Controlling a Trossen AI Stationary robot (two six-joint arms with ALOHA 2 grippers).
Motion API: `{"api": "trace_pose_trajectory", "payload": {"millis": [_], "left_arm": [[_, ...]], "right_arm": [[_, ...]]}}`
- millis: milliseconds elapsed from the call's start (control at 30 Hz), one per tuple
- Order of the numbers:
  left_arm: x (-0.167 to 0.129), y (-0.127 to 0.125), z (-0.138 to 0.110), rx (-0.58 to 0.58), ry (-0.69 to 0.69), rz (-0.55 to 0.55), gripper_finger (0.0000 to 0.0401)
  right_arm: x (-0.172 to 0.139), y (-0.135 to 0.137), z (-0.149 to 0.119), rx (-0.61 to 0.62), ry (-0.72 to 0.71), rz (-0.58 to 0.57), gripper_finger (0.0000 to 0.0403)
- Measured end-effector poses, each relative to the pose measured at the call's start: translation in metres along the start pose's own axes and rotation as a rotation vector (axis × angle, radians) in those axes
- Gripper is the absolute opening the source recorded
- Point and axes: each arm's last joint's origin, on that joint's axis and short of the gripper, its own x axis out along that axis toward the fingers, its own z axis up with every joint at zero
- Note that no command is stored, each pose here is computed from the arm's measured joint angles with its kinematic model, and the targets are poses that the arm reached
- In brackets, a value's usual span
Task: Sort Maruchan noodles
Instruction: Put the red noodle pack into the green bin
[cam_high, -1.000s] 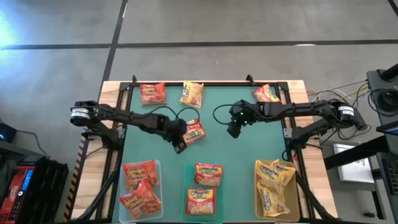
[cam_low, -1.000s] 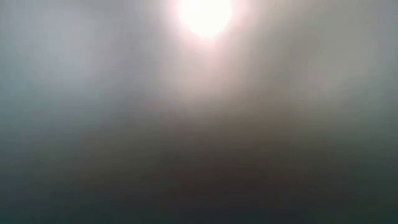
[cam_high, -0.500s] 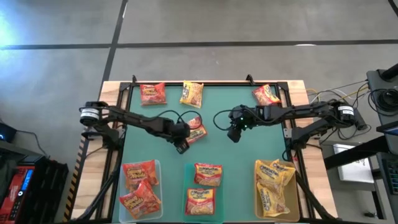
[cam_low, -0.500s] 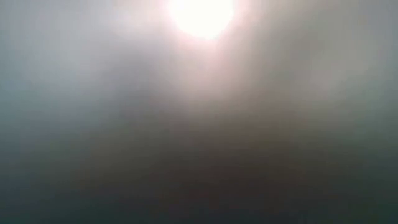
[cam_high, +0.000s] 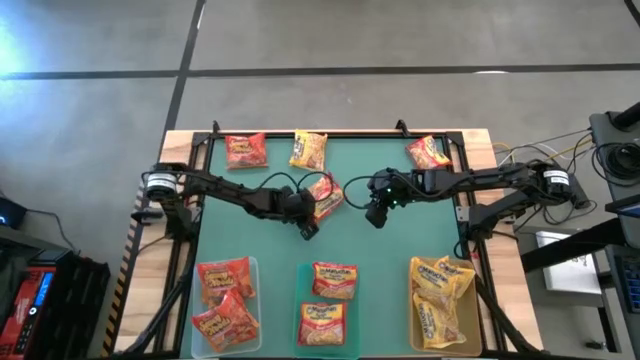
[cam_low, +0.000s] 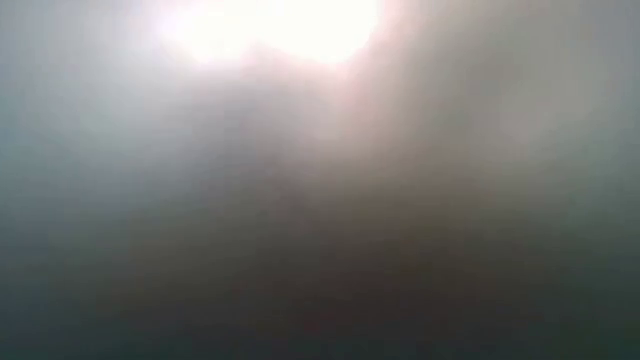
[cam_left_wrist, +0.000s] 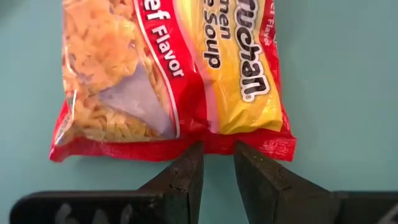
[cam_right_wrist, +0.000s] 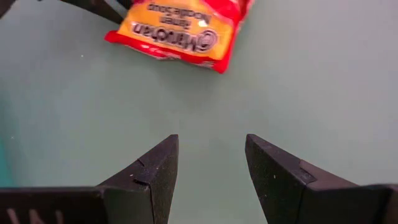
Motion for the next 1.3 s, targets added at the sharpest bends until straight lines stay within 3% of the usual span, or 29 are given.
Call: {"api": "trace_pose_trajectory", "payload": {"millis": [367, 467, 600, 833, 1033, 1300], "left_arm": [[-0.017, 0.000, 0.012, 0.011, -0.079, -0.032, 0.0074], [-0.018, 0.001, 0.016, 0.017, -0.126, 0.005, 0.0074], [-0.008, 0.005, 0.013, -0.012, -0.118, 0.070, 0.0074], [0.007, 0.006, 0.007, -0.017, -0.102, 0.086, 0.0074], [0.016, 0.007, 0.003, -0.009, -0.099, 0.132, 0.0074], [0.025, 0.008, -0.002, -0.001, -0.082, 0.161, 0.0074]], "right_arm": [[0.000, 0.000, 0.001, 0.003, -0.009, 0.001, 0.0176], [0.000, -0.001, 0.004, -0.003, -0.043, 0.001, 0.0176], [0.003, -0.003, 0.009, 0.011, -0.077, -0.005, 0.0176], [0.030, -0.014, 0.011, 0.045, -0.065, -0.032, 0.0176], [0.050, -0.033, 0.016, 0.097, -0.056, 0.048, 0.0176], [0.053, -0.057, 0.027, 0.179, -0.126, 0.073, 0.0176]]}}
